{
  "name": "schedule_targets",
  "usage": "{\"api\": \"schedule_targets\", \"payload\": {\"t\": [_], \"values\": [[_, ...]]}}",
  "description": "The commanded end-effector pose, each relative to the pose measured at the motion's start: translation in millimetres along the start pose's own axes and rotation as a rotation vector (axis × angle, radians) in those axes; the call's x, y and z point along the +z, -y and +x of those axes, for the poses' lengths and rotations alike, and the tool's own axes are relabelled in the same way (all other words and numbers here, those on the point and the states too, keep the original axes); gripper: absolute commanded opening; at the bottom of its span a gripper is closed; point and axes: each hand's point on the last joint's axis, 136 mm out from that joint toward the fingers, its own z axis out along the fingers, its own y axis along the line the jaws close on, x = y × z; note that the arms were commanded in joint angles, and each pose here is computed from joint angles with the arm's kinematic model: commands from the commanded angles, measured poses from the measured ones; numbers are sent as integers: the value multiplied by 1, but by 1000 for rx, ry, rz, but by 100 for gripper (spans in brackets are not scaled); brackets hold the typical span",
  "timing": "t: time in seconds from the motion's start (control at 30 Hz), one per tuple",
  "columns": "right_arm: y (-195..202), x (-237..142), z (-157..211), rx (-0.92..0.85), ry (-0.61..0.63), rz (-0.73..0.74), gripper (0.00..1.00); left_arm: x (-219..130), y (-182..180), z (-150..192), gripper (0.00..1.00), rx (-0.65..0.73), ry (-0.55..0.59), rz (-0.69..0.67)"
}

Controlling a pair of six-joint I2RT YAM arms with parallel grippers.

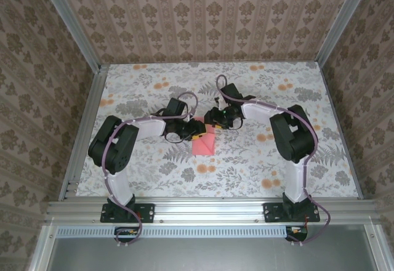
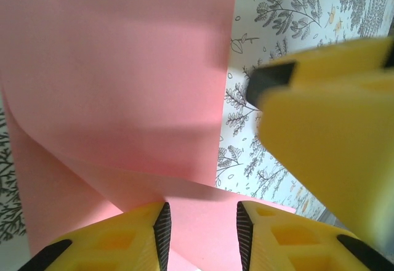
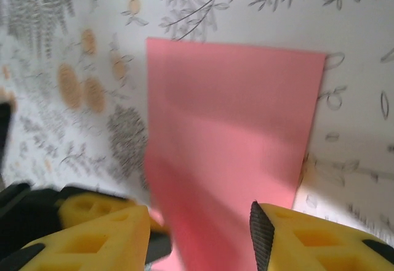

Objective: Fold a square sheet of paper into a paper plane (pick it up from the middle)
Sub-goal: Fold the triangle a second time at the center of the table.

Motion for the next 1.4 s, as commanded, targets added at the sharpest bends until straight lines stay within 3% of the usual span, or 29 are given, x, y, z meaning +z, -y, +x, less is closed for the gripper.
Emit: {"api": "schedule_targets", "payload": {"t": [0.0, 0.33, 0.47, 0.97, 1.23, 1.37], "values": [[-15, -29, 4, -41, 38, -63, 51, 4, -11, -2, 36, -26, 2, -29], [9, -34, 57, -79, -55, -51, 48, 5, -12, -1, 35, -27, -1, -28], [10, -30, 62, -83, -79, -54, 48, 5, -12, -2, 35, -28, -1, -26], [12, -11, 61, -49, -103, -71, 33, 2, -9, -1, 35, -26, 1, -22], [14, -6, 54, -56, -89, -55, 12, 0, -6, -1, 35, -20, 3, -15], [14, -6, 48, -80, -66, -52, 7, -5, 2, -2, 35, -7, 6, 5]]}}
